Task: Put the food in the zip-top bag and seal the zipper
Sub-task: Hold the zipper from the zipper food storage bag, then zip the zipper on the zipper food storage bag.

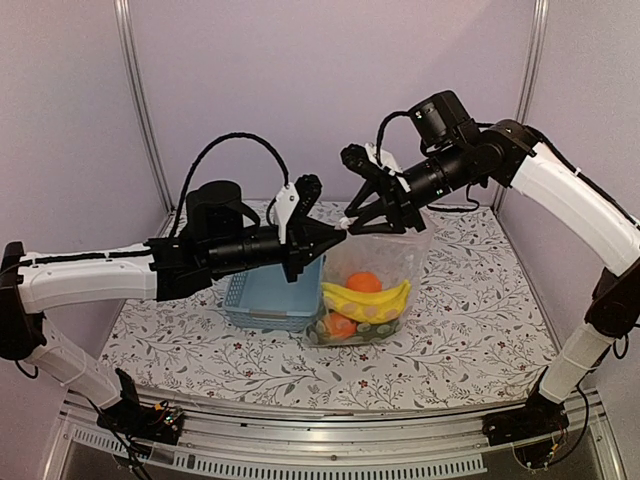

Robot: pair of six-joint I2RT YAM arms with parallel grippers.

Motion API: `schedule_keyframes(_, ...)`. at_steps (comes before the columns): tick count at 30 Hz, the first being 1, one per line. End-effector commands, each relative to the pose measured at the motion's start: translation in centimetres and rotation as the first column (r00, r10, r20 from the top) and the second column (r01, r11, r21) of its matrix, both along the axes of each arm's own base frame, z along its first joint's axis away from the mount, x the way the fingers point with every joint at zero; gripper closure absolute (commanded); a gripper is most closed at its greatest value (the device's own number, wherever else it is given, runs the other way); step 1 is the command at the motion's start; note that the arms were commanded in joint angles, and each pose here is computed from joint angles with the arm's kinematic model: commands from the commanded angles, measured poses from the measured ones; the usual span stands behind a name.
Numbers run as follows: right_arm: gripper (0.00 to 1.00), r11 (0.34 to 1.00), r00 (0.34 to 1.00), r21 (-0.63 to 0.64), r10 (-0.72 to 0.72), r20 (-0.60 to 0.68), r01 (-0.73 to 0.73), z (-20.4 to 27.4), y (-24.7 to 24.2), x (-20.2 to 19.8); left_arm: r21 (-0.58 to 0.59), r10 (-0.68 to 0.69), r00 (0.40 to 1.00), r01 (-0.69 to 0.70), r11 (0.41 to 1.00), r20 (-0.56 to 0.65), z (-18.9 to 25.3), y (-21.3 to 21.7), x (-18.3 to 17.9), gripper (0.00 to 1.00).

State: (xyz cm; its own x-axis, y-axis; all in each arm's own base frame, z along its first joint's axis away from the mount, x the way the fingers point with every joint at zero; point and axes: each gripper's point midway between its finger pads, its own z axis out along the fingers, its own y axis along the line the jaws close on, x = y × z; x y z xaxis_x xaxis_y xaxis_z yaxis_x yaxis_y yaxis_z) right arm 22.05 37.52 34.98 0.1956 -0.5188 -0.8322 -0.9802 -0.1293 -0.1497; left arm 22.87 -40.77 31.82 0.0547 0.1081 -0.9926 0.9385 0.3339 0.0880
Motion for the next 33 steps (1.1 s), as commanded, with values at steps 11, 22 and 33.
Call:
schedule_keyframes(11,0.68,1.0,1.0,-0.016,-0.003,0.014,0.003,-0.5,1.0,0.6,-0.023,-0.008,1.0,0.009,1.0,0.02,0.9,0.8,-0.2,1.0)
schedule_keyframes(22,0.84,1.0,1.0,-0.012,0.003,0.015,-0.003,-0.3,1.2,0.4,-0.024,-0.009,1.0,0.009,1.0,0.018,0.8,0.8,-0.2,1.0)
schedule_keyframes(33,0.99,0.988,0.994,-0.124,-0.087,0.059,0.094,-2.4,-0.1,2.4,-0.041,0.105,0.994,-0.103,0.994,0.034,1.3,2.7,0.8,1.0)
